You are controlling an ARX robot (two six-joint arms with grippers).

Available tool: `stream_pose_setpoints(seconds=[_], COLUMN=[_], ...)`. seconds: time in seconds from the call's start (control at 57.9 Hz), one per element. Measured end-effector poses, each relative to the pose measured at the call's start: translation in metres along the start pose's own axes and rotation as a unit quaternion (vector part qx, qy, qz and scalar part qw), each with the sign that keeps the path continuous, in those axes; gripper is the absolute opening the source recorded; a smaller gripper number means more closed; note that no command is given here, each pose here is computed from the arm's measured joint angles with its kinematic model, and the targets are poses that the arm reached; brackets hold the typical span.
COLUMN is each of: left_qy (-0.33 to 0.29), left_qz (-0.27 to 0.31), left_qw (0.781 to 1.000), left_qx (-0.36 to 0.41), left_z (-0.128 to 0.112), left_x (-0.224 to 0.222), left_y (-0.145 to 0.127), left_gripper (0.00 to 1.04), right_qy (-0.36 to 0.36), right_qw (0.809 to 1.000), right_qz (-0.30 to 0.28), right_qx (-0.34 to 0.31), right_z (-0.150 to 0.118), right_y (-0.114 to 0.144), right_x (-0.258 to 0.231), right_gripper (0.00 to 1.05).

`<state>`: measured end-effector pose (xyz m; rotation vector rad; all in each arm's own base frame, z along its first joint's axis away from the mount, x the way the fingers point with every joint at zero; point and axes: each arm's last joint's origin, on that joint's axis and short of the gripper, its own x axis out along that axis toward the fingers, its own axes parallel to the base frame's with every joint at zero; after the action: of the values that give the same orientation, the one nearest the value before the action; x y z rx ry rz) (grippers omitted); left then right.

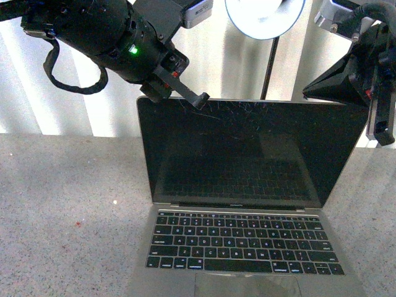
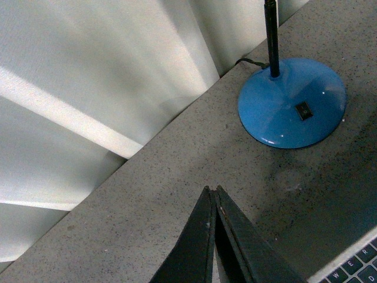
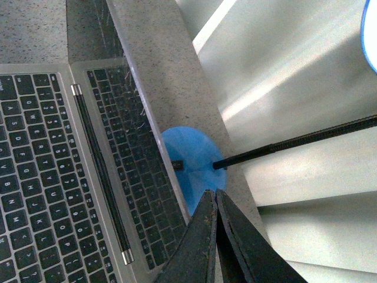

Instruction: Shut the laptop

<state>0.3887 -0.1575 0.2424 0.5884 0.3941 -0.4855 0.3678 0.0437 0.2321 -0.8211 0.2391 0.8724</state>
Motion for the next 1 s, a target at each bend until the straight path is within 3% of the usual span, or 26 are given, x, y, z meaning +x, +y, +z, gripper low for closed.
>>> stream_pose_setpoints(seconds=[0.518,1.002], left_qy=[0.013,0.037], left_qz=[-0.039,-0.057], left_qw=[0.999,0.997], left_qx=[0.031,0.037], left_z=[-0.008,-0.027], left_x=[-0.012,-0.013], left_y=[-0.014,-0.021], left_gripper=[0.04,0.04], right_qy=[0.007,0.017], right_qw=[1.0,0.998], right_qz=[0.02,0.058], right_qx=[-0.003,0.006], right_z=[-0.004,-0.015], right_y=[0.016,0.048], right_x=[-0.008,-0.019], right_gripper=[0.03,0.03])
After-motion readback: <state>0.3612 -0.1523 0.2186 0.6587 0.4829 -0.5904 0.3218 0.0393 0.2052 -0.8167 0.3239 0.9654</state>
